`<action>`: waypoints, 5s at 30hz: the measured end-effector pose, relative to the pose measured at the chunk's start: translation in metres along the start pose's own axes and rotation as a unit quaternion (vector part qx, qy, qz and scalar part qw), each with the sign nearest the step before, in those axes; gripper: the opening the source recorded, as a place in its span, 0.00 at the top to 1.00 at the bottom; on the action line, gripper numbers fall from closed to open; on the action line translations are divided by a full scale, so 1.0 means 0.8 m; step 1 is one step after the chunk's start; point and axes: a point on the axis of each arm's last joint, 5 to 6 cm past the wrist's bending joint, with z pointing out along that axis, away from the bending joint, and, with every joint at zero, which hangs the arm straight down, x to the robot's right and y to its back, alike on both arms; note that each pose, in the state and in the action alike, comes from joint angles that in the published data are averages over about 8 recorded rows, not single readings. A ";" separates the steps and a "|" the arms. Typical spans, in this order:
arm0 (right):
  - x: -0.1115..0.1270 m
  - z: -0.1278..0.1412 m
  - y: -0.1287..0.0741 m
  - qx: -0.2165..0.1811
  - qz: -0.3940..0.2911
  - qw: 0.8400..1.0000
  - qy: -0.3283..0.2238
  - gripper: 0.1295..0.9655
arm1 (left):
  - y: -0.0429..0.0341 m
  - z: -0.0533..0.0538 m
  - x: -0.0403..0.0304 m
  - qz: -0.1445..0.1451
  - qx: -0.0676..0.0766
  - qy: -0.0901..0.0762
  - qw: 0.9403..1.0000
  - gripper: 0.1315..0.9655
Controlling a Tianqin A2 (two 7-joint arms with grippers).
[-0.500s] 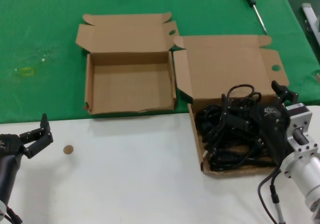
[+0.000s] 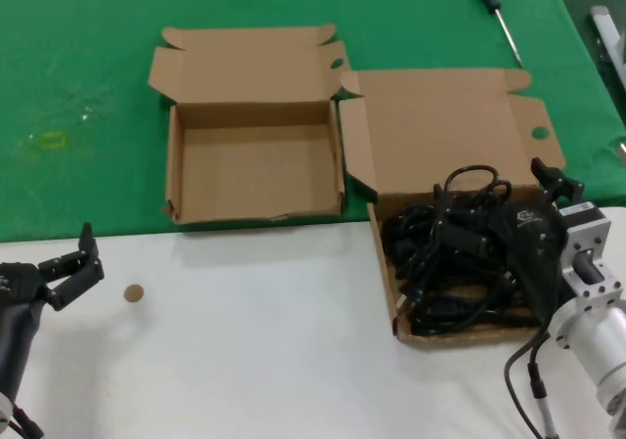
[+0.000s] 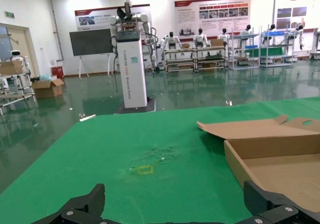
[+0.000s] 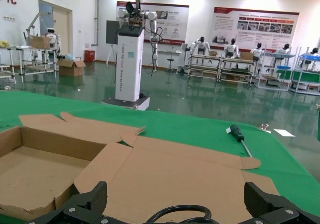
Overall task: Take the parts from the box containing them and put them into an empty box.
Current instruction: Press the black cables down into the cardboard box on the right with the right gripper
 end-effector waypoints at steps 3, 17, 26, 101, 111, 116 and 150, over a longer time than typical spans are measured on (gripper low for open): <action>0.000 0.000 0.000 0.000 0.000 1.000 0.000 0.00 | 0.0000 0.000 0.0000 0.000 0.000 0.000 1.000 0.00; 0.000 0.000 0.000 0.000 0.000 1.000 0.000 0.00 | 0.0000 0.000 0.0000 0.000 0.000 0.000 1.000 0.00; 0.000 0.000 0.000 0.000 0.000 1.000 0.000 0.00 | 0.0000 0.000 0.0000 0.000 0.000 0.000 1.000 0.02; 0.157 0.089 -0.146 0.119 -0.676 0.555 -0.469 0.00 | 0.0000 0.000 0.0000 0.000 0.000 0.000 1.000 0.98; 0.156 0.111 -0.139 0.122 -0.702 0.535 -0.454 0.03 | 0.0000 0.000 0.0000 0.000 0.000 0.000 1.000 0.98; 0.159 0.120 -0.136 0.115 -0.708 0.533 -0.448 0.11 | 0.0000 0.000 0.0000 0.000 0.000 0.000 1.000 0.98; 0.162 0.118 -0.117 0.082 -0.719 0.531 -0.442 0.83 | 0.0000 0.000 0.0000 0.000 0.000 0.000 1.000 0.98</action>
